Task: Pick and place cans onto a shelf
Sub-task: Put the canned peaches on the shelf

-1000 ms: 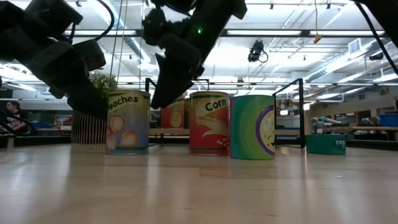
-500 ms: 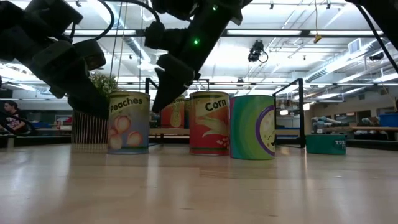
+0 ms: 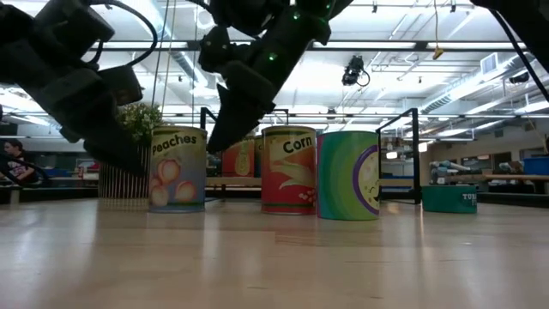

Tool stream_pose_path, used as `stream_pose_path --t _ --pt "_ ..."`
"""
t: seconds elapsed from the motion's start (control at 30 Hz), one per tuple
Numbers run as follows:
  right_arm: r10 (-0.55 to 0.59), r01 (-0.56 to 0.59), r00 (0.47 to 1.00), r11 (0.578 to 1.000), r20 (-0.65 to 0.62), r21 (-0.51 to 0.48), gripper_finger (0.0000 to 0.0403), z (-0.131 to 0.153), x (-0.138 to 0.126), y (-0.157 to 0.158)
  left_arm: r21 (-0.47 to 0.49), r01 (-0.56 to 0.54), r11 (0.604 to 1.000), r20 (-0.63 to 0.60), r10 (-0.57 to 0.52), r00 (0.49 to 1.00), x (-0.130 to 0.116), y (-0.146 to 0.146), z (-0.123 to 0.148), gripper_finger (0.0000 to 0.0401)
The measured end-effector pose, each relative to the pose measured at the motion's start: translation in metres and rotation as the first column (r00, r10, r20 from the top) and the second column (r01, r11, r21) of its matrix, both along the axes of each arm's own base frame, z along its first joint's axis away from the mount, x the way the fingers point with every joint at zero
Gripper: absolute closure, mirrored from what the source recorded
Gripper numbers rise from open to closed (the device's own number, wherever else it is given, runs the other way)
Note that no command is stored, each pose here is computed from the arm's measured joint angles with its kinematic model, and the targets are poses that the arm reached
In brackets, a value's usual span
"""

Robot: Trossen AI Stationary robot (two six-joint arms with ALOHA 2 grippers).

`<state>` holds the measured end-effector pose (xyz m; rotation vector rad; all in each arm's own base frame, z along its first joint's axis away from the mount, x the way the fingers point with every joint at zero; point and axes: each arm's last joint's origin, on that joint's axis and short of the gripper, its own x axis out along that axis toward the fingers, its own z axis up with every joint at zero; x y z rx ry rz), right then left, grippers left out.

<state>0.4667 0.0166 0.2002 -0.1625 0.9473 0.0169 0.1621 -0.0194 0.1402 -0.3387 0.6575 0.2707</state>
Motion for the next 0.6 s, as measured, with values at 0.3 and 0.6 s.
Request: stream_pose_path --t 0.3,0.6 --pt "0.067 -0.073 0.993 0.995 0.093 0.071 0.0003 -0.004 0.011 0.004 0.019 -0.081 0.997 0.015 0.080 0.997 0.001 0.010 0.001 0.0014" --pt "0.070 -0.080 0.988 0.994 0.135 0.070 0.0005 -0.016 0.020 0.005 0.029 -0.058 0.998 0.040 0.057 0.998 0.003 0.010 0.003 0.0014"
